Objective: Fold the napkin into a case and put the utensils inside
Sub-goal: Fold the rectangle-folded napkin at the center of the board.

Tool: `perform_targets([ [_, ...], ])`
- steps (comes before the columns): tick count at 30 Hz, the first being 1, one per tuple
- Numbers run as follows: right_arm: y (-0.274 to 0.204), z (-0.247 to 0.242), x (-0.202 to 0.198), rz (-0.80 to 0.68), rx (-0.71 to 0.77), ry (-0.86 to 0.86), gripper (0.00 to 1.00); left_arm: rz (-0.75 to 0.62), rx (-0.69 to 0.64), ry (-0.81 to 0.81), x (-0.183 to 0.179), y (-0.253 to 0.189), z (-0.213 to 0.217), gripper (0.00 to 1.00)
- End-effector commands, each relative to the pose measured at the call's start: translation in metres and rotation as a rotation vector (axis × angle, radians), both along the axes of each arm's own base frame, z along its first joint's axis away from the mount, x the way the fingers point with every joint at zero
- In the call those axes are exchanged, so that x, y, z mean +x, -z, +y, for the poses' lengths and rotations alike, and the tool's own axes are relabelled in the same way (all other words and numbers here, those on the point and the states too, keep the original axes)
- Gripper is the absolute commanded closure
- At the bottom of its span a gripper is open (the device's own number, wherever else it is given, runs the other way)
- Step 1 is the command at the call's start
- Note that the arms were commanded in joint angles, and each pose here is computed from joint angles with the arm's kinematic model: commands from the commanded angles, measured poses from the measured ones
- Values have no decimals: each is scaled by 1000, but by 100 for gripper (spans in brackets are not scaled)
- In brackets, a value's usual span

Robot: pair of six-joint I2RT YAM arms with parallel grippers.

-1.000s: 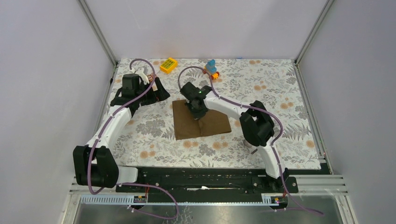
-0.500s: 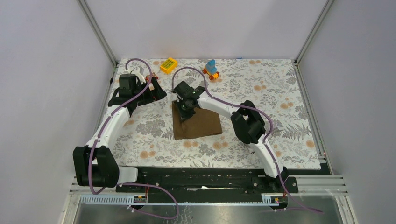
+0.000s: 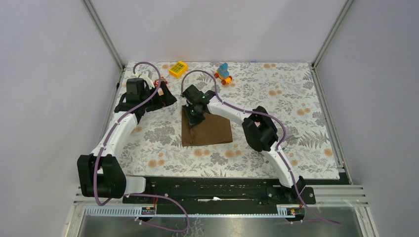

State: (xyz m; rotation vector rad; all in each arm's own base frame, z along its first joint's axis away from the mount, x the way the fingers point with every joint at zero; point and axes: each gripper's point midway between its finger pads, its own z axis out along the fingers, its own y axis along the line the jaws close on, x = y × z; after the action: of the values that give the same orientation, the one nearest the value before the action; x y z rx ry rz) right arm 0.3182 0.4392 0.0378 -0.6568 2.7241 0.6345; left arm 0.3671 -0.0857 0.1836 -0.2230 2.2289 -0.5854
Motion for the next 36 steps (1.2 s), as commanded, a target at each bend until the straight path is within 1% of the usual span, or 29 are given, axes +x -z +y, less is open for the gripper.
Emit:
perform_targets([
  [1, -38, 5, 7, -52, 43, 19, 100, -49, -17, 1, 2, -12, 0, 1],
  [7, -36, 4, 3, -33, 36, 18, 100, -48, -24, -1, 2, -12, 1, 1],
  [12, -59, -5, 5, -71, 52, 42, 100, -38, -30, -1, 2, -9, 0, 1],
  [15, -66, -3, 5, -56, 85, 41, 100, -20, -53, 3, 3, -6, -1, 1],
  [23, -51, 6, 5, -13, 91, 37, 100, -28, -57, -5, 4, -7, 2, 1],
  [36, -32, 15, 10, 9, 86, 37, 100, -32, -58, -2, 3, -8, 1, 1],
])
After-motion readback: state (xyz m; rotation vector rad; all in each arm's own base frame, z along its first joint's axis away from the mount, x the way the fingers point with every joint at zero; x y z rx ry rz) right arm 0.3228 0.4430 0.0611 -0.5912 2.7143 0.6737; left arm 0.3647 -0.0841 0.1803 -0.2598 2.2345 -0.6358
